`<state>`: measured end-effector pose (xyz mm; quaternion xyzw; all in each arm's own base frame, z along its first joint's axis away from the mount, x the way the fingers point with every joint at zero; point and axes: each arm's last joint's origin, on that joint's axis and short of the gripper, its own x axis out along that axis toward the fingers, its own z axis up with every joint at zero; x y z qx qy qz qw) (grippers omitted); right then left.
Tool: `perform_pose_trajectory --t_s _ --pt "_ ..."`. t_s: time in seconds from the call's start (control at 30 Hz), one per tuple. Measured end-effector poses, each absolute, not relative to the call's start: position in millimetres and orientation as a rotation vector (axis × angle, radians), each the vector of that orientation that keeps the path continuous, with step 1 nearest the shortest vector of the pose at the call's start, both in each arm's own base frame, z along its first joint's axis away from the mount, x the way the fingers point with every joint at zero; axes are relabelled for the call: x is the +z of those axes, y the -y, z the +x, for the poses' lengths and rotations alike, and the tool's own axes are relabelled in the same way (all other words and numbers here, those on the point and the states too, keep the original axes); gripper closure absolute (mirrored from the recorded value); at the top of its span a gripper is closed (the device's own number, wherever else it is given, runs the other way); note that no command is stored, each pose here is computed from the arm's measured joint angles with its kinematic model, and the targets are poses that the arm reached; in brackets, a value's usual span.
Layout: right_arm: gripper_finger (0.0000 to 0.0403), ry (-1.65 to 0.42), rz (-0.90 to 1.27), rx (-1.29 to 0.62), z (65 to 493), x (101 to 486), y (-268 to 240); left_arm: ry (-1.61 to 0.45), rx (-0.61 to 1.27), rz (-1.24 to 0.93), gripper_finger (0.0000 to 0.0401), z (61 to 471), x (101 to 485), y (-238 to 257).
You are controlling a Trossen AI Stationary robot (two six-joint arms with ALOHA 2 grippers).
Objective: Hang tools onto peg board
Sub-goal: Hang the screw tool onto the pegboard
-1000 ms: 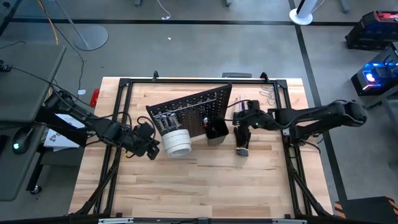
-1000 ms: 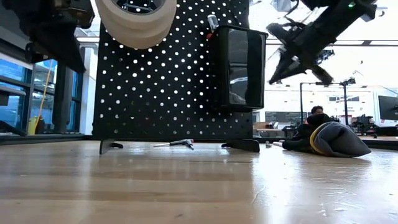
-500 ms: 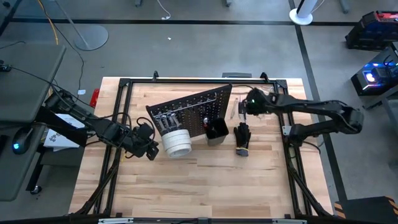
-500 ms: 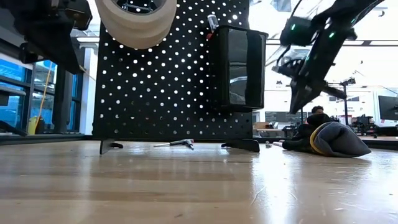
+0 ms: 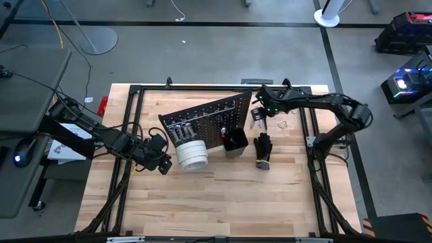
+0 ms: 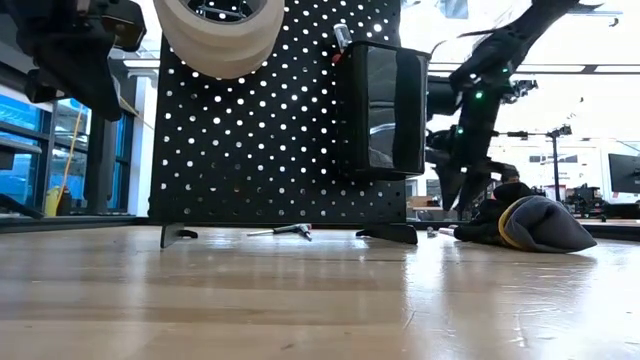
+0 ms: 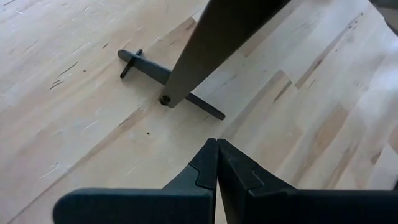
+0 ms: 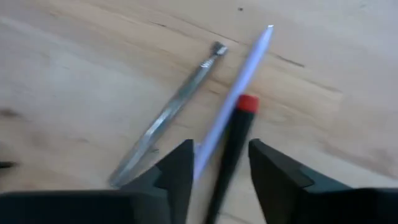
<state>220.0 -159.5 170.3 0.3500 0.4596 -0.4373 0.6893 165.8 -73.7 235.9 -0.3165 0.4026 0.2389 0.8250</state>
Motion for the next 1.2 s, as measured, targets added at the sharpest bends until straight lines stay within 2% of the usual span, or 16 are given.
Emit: perform_pose_trajectory --t_s 0.1,0.2,0.8,1.07,1.2 --pt "0.0233 -1.121 0.726 -1.02 222 167 163 -0.856 0.508 -0.672 0.0401 166 236 74" --pt "0.0228 -1.151 0.717 -1.032 223 163 164 -0.854 0.511 -0.669 0.0401 166 236 74" --pt "0.0238 -1.218 0.757 -1.037 229 134 169 -0.863 0.522 -0.653 0.0401 165 235 73" --pt "0.0272 -1.263 0.755 -1.087 223 132 169 -0.876 0.514 -0.66 0.0401 164 235 73" --pt "0.0274 -1.263 0.761 -1.08 223 132 169 -0.885 0.508 -0.663 0.0401 164 235 73"
